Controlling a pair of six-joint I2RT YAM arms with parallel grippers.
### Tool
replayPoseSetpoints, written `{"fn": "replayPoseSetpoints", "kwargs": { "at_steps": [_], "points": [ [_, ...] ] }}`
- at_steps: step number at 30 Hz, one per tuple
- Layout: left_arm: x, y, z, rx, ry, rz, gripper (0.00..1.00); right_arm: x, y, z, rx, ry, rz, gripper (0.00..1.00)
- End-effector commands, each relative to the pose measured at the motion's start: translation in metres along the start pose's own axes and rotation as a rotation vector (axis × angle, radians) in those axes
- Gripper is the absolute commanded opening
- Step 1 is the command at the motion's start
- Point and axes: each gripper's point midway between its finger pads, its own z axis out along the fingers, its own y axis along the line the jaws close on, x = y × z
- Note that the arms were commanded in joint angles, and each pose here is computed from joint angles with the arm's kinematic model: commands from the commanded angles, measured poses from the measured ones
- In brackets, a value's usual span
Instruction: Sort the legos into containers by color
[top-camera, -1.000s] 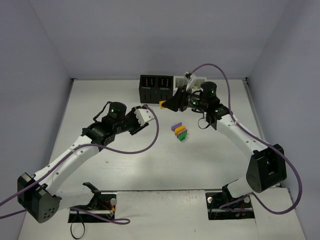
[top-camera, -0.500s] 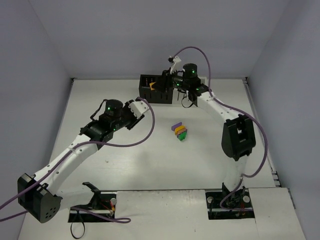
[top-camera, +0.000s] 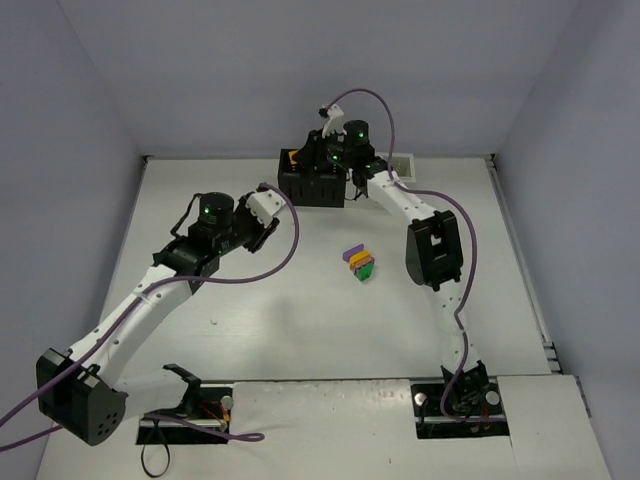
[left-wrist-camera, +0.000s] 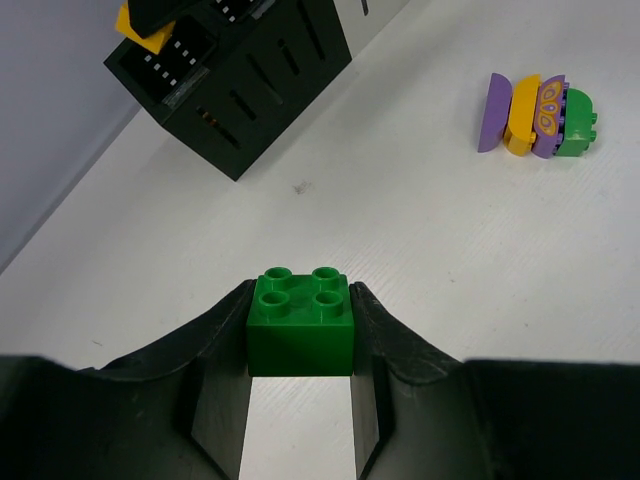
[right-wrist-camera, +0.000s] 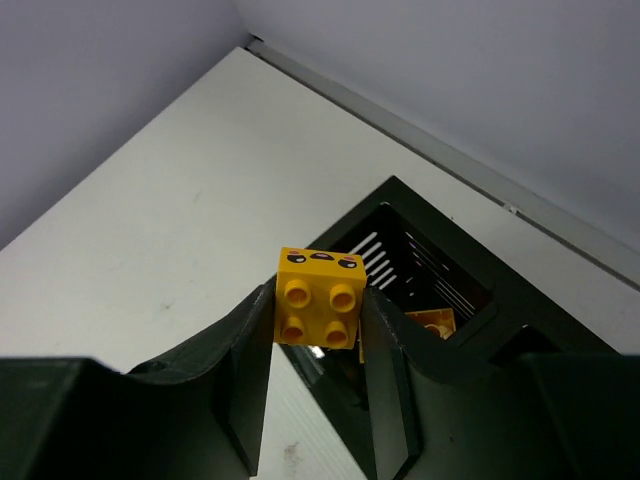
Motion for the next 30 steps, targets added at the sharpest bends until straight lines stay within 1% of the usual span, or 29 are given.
{"fn": "replayPoseSetpoints", "kwargs": {
  "at_steps": [1, 2, 4, 5, 6, 7, 10, 14, 15, 16, 17, 18, 19, 20, 21, 22, 23, 24, 25, 26, 27, 28, 30],
  "points": [
    [-0.039, 0.012, -0.007, -0.022, -0.124, 0.005, 0.12, -0.050, 0.006, 0.004, 0.007, -0.136, -0.088, 0.22],
    [-0.040, 0.012, -0.007, -0.020, -0.124, 0.006, 0.12, -0.049, 0.005, 0.005, 0.008, -0.136, -0.087, 0.27],
    [-0.040, 0.012, -0.008, -0.016, -0.127, 0.007, 0.12, -0.049, 0.004, 0.007, 0.012, -0.140, -0.083, 0.36],
    [-0.041, 0.011, -0.008, -0.015, -0.131, 0.009, 0.12, -0.051, 0.004, 0.006, 0.011, -0.142, -0.084, 0.46],
    [-0.041, 0.012, -0.008, -0.018, -0.130, 0.009, 0.12, -0.050, 0.005, 0.006, 0.009, -0.139, -0.083, 0.49],
    [-0.041, 0.011, -0.008, -0.014, -0.133, 0.012, 0.12, -0.058, 0.009, 0.002, 0.003, -0.150, -0.090, 0.56],
    [-0.041, 0.010, -0.008, -0.005, -0.134, 0.015, 0.12, -0.070, 0.019, -0.008, -0.005, -0.159, -0.095, 0.66],
    [-0.041, 0.007, -0.008, 0.014, -0.137, 0.017, 0.12, -0.083, 0.040, -0.029, -0.041, -0.156, -0.074, 0.67],
    [-0.041, 0.006, -0.008, 0.017, -0.140, 0.023, 0.12, -0.083, 0.049, -0.034, -0.067, -0.146, -0.055, 0.66],
    [-0.041, 0.004, -0.009, 0.024, -0.143, 0.034, 0.12, -0.099, 0.064, -0.048, -0.087, -0.166, -0.058, 0.63],
    [-0.043, 0.005, -0.009, 0.024, -0.149, 0.038, 0.12, -0.084, 0.068, -0.053, -0.097, -0.132, -0.026, 0.62],
    [-0.043, 0.002, -0.010, 0.037, -0.153, 0.042, 0.12, -0.082, 0.081, -0.060, -0.143, -0.118, 0.001, 0.61],
    [-0.044, 0.000, -0.011, 0.044, -0.160, 0.052, 0.12, -0.097, 0.098, -0.075, -0.172, -0.137, -0.004, 0.60],
    [-0.043, -0.002, -0.011, 0.053, -0.162, 0.055, 0.12, -0.096, 0.106, -0.083, -0.187, -0.130, 0.008, 0.60],
    [-0.045, -0.005, -0.012, 0.073, -0.172, 0.060, 0.12, -0.075, 0.110, -0.089, -0.203, -0.086, 0.042, 0.60],
    [-0.047, -0.007, -0.013, 0.085, -0.181, 0.074, 0.12, -0.086, 0.127, -0.105, -0.225, -0.102, 0.048, 0.60],
    [-0.047, -0.009, -0.013, 0.094, -0.187, 0.080, 0.12, -0.082, 0.135, -0.112, -0.241, -0.092, 0.062, 0.60],
    [-0.048, -0.010, -0.014, 0.098, -0.191, 0.085, 0.12, -0.061, 0.138, -0.117, -0.247, -0.051, 0.099, 0.61],
    [-0.048, -0.013, -0.015, 0.110, -0.199, 0.098, 0.12, -0.068, 0.156, -0.131, -0.287, -0.054, 0.109, 0.62],
    [-0.048, -0.013, -0.016, 0.112, -0.202, 0.101, 0.12, -0.064, 0.163, -0.137, -0.303, -0.045, 0.125, 0.62],
    [-0.050, -0.013, -0.018, 0.113, -0.211, 0.113, 0.12, -0.048, 0.167, -0.142, -0.310, -0.018, 0.150, 0.63],
    [-0.050, -0.016, -0.019, 0.125, -0.217, 0.119, 0.12, -0.055, 0.179, -0.153, -0.329, -0.031, 0.142, 0.64],
    [-0.051, -0.018, -0.021, 0.133, -0.227, 0.129, 0.12, -0.048, 0.194, -0.160, -0.346, -0.017, 0.162, 0.65]
  ]
}}
